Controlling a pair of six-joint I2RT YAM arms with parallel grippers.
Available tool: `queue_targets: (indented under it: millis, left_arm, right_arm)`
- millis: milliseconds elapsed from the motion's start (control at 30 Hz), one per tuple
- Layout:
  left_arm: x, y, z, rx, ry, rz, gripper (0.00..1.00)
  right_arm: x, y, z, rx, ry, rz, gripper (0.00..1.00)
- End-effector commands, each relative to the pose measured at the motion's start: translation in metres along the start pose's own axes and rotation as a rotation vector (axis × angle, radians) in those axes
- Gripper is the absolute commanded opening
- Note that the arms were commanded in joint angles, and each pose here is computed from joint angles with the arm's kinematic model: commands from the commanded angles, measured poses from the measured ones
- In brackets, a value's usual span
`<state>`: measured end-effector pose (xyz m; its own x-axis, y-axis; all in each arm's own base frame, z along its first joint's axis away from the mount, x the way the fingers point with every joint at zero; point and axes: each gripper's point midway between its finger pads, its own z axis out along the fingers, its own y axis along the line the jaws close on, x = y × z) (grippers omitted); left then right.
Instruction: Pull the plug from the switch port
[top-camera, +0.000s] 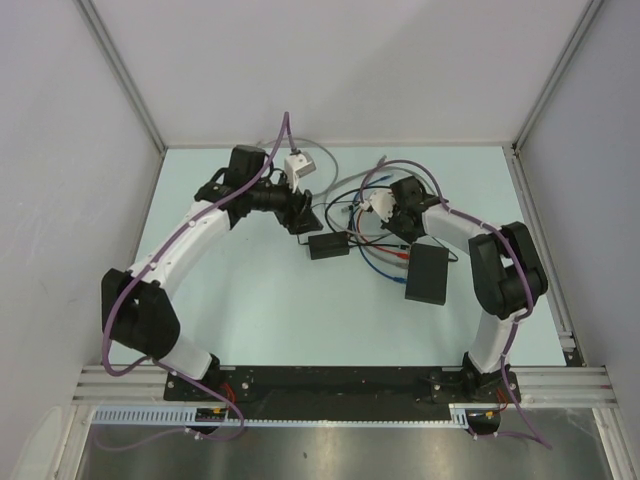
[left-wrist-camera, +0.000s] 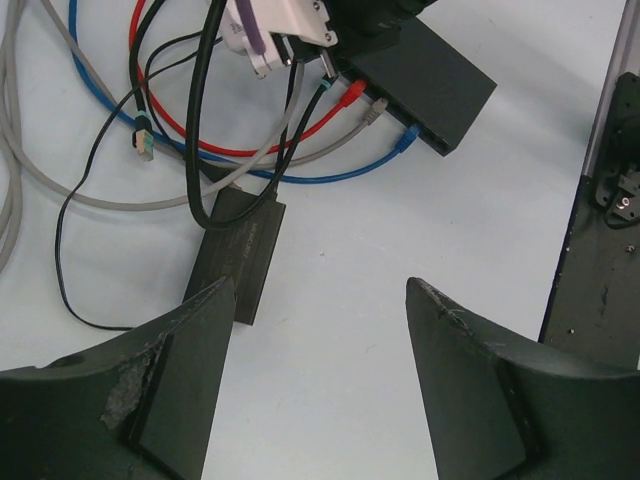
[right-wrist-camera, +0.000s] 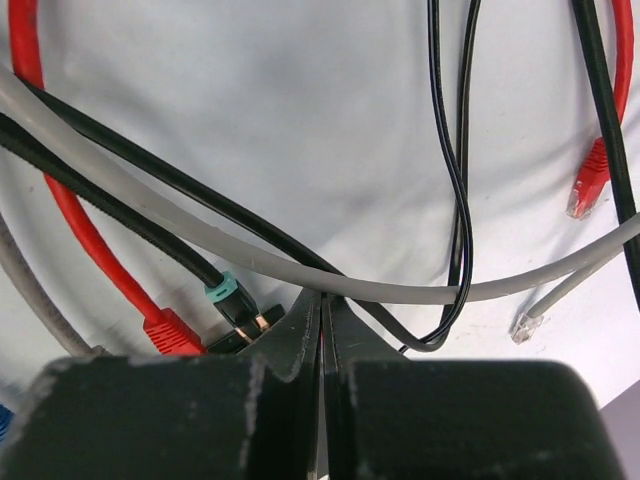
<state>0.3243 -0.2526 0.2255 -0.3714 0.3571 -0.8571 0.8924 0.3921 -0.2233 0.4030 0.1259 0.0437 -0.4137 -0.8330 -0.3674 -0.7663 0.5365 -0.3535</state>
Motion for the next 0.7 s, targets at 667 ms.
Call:
queue_targets:
  millis: [667]
  left_arm:
    - [-0.028, -0.043, 0.034, 0.174, -0.067, 0.038, 0.76]
  right_arm:
    - [-0.026, -0.008, -0.027, -0.234, 0.017, 0.224, 0.29]
